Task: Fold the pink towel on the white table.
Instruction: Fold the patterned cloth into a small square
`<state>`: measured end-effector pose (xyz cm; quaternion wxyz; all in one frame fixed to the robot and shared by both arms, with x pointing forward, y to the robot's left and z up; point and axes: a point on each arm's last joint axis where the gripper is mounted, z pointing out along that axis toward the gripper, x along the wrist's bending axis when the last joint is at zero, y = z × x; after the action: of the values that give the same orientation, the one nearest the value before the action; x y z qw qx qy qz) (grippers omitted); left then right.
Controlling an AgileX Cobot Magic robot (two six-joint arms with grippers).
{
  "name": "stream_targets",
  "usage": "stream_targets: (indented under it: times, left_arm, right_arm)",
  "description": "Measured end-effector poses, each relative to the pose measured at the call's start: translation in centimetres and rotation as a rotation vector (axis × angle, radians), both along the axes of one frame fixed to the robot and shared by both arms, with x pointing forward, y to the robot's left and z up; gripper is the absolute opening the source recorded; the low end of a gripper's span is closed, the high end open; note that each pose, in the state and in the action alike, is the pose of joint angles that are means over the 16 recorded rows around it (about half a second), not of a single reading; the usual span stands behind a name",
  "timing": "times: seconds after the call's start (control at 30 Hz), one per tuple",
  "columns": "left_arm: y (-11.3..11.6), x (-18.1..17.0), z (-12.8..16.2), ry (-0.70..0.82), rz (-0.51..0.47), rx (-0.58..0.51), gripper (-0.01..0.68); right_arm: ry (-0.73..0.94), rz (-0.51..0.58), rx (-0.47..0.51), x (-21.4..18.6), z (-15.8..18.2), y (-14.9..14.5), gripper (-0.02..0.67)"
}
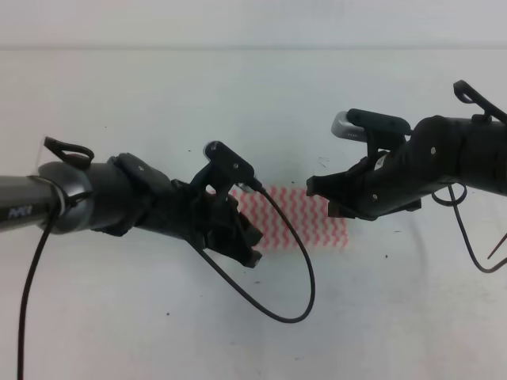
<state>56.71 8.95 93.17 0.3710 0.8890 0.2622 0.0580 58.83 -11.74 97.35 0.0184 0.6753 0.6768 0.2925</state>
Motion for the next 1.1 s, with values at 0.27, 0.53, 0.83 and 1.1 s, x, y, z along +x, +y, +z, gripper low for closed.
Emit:
stream_targets:
  times: [0.27, 0.53, 0.83, 1.1]
  left_arm:
    - [0.5, 0.0, 0.2, 0.001, 0.025, 0.044, 0.000]
    - [1.1, 0.0, 1.1, -0.002, 0.051, 0.073, 0.000]
    - [1.8, 0.0, 0.4, 0.045, 0.072, 0.129, 0.000]
    - [1.9, 0.0, 0.2, 0.043, 0.071, 0.149, 0.000]
  right_arm:
    - [0.000, 0.003, -0.002, 0.0, 0.0, 0.0, -0.002]
    - [-0.001, 0.005, -0.003, 0.0, 0.0, 0.0, -0.002]
    - [-0.004, 0.005, -0.003, 0.0, 0.0, 0.0, -0.002]
    - [-0.004, 0.007, -0.004, 0.0, 0.0, 0.0, -0.002]
